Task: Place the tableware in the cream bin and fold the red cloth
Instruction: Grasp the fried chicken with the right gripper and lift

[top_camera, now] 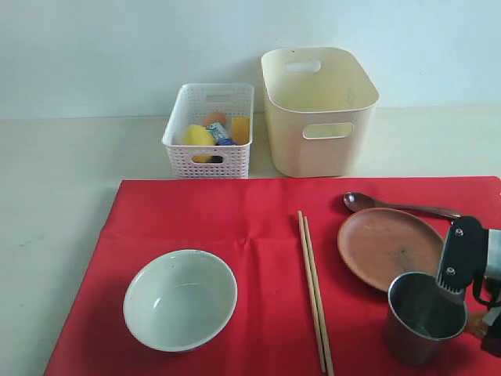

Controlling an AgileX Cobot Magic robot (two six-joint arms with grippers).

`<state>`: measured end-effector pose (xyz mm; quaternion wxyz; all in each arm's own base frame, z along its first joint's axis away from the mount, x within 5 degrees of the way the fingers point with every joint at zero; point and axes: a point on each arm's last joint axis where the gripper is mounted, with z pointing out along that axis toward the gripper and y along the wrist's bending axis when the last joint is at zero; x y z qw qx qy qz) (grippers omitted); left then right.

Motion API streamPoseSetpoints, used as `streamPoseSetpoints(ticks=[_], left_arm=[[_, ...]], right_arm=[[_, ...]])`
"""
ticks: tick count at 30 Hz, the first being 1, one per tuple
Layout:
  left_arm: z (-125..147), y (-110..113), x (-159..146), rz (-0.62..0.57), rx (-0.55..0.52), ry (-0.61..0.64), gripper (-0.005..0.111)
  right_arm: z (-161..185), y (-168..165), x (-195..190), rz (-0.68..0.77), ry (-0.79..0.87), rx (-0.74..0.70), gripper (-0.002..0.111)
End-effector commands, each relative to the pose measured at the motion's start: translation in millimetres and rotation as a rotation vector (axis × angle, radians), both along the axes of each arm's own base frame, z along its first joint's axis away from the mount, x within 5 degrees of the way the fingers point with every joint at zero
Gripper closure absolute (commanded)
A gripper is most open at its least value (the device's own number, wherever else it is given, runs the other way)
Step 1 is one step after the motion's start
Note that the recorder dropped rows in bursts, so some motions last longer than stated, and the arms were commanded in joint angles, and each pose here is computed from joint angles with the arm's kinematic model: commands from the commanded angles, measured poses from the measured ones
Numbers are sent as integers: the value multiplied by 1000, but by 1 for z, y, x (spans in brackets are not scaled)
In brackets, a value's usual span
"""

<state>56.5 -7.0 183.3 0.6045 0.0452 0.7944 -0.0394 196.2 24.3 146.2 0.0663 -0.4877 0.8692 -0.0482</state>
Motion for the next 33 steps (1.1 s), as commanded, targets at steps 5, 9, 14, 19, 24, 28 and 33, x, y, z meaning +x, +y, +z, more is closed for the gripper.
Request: streamPoseSetpoints(ticks=[5,9,14,19,24,28,33], left_arm=[[0,0,0,5,-12,-5,107],[0,0,0,5,-12,-5,107],[0,0,0,5,-12,-5,107],[0,0,0,5,-12,-5,107],[0,0,0,5,-12,-5,107],[0,0,0,5,-12,-5,107],[0,0,0,5,-12,-5,107]], right_arm=[[33,-14,1,-302,-252,-39,103],[60,-34,0,-633,-519,-94,103],[103,-50,-18,-906,-836,-17,103],[135,-41,-41,-933,-989,309,103],[145,-23,-56,-944,-941,681,103],[140,-7,-57,-821,-893,832,103],[137,4,-51,-728,-830,871,103]])
